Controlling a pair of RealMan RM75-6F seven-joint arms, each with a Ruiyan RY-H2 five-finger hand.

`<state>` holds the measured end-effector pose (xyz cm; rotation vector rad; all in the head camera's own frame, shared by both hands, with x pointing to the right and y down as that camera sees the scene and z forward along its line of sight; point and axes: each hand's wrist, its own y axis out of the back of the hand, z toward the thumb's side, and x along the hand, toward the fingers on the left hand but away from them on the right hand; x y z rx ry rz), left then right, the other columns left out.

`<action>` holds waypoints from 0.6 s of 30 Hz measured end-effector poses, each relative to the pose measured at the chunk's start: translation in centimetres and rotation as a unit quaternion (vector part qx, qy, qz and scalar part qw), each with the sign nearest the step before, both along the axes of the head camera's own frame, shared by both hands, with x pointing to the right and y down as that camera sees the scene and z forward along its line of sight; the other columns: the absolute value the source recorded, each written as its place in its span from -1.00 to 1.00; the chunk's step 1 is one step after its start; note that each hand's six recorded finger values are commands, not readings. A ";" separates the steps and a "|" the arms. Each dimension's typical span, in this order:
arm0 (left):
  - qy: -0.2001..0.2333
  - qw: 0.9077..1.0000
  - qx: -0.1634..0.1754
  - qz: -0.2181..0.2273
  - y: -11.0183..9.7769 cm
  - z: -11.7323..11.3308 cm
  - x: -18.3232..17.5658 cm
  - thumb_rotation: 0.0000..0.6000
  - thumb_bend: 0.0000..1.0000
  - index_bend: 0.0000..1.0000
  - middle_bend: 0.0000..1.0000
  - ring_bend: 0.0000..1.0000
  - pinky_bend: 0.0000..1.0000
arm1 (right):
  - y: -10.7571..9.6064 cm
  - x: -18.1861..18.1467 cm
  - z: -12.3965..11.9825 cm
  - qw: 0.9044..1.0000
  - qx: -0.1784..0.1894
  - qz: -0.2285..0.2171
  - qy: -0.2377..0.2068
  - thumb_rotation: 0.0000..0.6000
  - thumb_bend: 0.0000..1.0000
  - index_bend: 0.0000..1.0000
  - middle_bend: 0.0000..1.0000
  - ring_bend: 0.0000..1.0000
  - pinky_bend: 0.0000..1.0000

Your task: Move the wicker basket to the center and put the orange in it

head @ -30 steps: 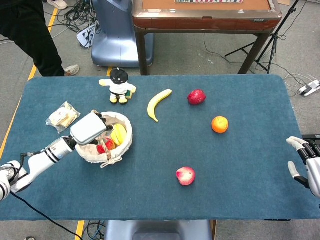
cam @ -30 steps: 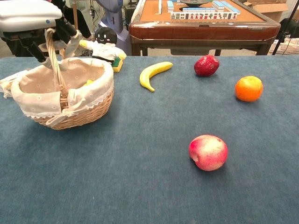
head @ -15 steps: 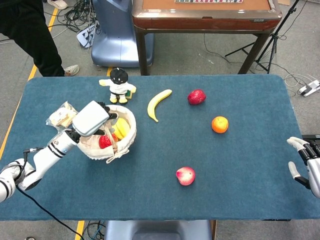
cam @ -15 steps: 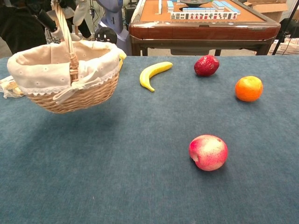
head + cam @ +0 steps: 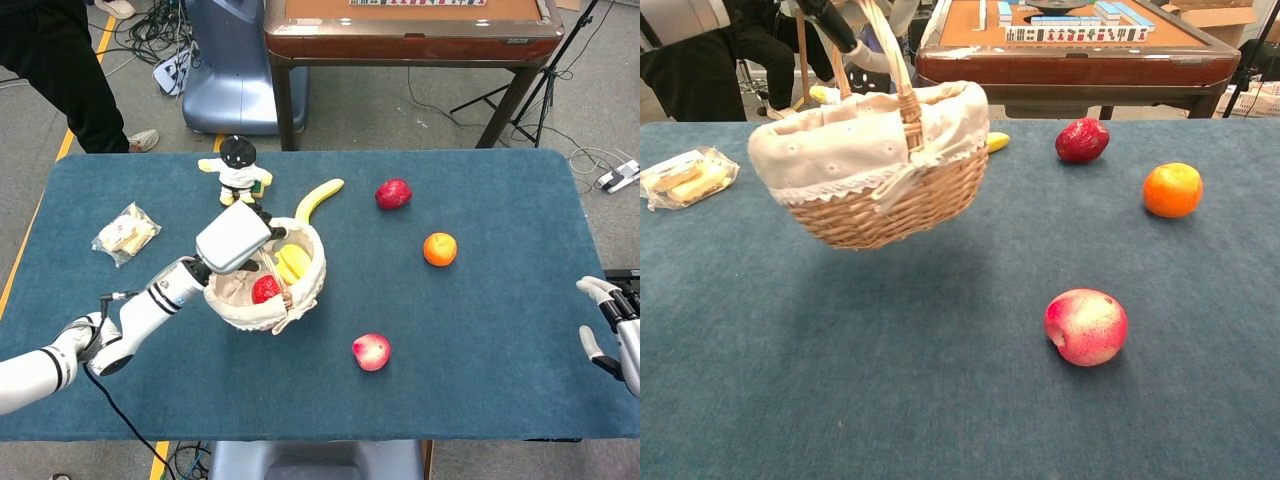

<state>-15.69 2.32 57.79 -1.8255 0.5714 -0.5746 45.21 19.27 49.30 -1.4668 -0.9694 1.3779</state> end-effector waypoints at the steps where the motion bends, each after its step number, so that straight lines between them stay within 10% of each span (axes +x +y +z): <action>1: 0.001 1.000 0.000 0.003 0.1 0.0 0.5 1.00 -0.59 0.56 0.77 0.37 0.30 | 0.0 0.1 0.0 1.000 0.000 0.001 0.000 1.00 -0.17 -0.50 -0.47 -0.57 -0.23; 18: 0.003 1.000 -0.005 0.009 1.3 2.3 8.7 1.00 -0.59 0.54 0.75 0.35 0.30 | 0.5 1.1 -0.1 1.000 -0.002 0.010 0.001 1.00 -0.17 -0.50 -0.47 -0.57 -0.23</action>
